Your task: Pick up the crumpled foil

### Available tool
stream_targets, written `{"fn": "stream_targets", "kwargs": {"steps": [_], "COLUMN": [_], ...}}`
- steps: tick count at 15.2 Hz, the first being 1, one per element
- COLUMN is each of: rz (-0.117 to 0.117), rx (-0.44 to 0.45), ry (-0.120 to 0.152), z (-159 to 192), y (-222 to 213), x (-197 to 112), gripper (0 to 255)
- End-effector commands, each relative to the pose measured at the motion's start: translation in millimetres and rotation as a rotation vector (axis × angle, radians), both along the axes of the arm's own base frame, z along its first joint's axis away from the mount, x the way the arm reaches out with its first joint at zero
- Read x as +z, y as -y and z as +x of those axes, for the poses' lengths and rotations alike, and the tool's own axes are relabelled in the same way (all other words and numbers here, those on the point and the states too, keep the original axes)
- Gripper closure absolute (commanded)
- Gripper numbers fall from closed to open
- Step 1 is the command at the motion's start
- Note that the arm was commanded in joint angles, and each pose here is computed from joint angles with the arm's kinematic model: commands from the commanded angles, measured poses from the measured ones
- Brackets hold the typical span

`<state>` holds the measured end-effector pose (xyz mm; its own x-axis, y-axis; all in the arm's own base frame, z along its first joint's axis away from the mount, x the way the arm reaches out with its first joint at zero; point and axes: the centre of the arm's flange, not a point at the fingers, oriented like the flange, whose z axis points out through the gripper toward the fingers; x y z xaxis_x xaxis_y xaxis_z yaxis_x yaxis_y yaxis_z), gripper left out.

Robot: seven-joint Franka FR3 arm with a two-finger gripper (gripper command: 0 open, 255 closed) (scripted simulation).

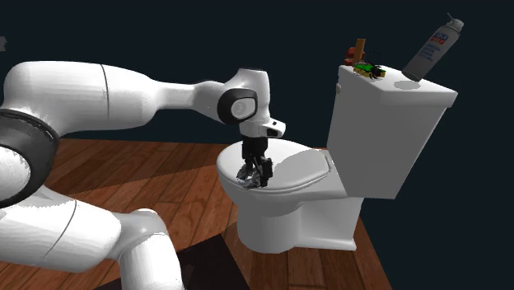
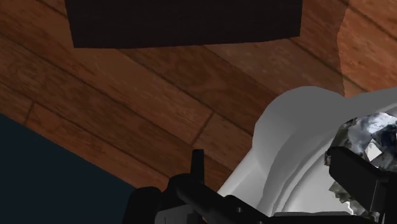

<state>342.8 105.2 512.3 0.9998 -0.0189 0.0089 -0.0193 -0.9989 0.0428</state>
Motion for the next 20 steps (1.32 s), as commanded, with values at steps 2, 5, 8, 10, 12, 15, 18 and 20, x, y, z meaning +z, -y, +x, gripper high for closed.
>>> {"fn": "stream_targets", "kwargs": {"steps": [2, 5, 8, 10, 12, 15, 18, 20], "rz": [0.003, 0.005, 0.007, 0.008, 0.009, 0.011, 0.011, 0.011], "rx": [-0.045, -0.088, -0.131, -0.159, -0.188, -0.231, -0.241, -0.241], "ry": [0.030, 0.058, 0.086, 0.105, 0.124, 0.152, 0.158, 0.158], "z": [16, 33, 50, 63, 77, 99, 104, 104], "y": [-34, -66, -97, -117, -137, -167, -173, -173], "x": [-12, -24, -36, -43, -50, -60, -73, -84], "gripper": [0, 0, 0, 0, 0, 0, 0, 0]}}
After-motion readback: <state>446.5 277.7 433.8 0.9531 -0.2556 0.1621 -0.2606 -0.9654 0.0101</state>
